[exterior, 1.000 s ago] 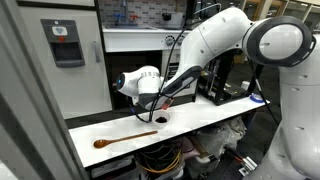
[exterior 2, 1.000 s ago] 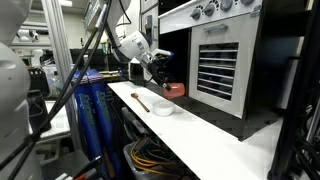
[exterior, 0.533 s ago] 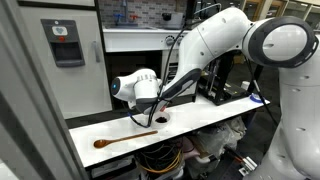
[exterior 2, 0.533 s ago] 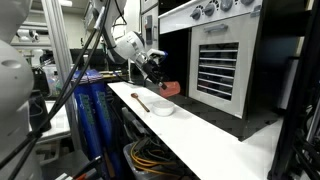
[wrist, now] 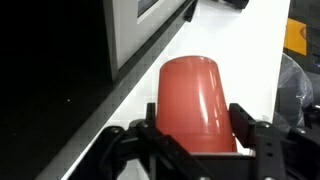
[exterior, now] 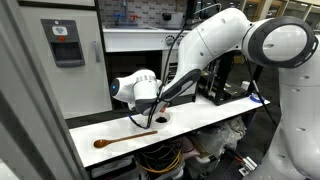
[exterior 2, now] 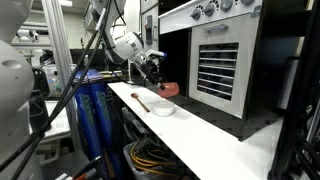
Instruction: Pour the contents of the cup into the bowl
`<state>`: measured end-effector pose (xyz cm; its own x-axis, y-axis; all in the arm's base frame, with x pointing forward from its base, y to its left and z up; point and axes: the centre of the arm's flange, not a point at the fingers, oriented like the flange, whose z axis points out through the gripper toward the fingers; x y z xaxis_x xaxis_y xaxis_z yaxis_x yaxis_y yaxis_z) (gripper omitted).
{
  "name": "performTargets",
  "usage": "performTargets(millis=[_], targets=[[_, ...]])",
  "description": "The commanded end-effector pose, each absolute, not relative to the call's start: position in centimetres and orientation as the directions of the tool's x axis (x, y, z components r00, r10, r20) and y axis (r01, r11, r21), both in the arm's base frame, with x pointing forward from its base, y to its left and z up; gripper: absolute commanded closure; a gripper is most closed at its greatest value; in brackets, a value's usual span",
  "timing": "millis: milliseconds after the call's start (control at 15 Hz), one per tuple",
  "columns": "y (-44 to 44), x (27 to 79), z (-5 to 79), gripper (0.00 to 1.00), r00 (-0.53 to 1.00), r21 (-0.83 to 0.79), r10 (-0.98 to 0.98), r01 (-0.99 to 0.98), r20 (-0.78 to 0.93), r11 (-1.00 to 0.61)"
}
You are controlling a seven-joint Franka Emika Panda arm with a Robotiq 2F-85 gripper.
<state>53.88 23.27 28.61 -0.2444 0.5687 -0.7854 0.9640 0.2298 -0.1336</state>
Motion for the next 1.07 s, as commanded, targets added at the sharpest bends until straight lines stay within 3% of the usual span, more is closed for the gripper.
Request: performTargets(millis=[0,400,1000], targets=[[21.1,53.2,30.3,0.53,-0.204,-0.121,0.619,0.977,-0.758,0.174],[18.8,51.1,33.7,0.53,-0.120,-0.078,0.720,0.993,-0.684,0.091],[16.9,46.8,41.6,0.53,0.032,0.112,0.891,0.993,-0.453,0.021]])
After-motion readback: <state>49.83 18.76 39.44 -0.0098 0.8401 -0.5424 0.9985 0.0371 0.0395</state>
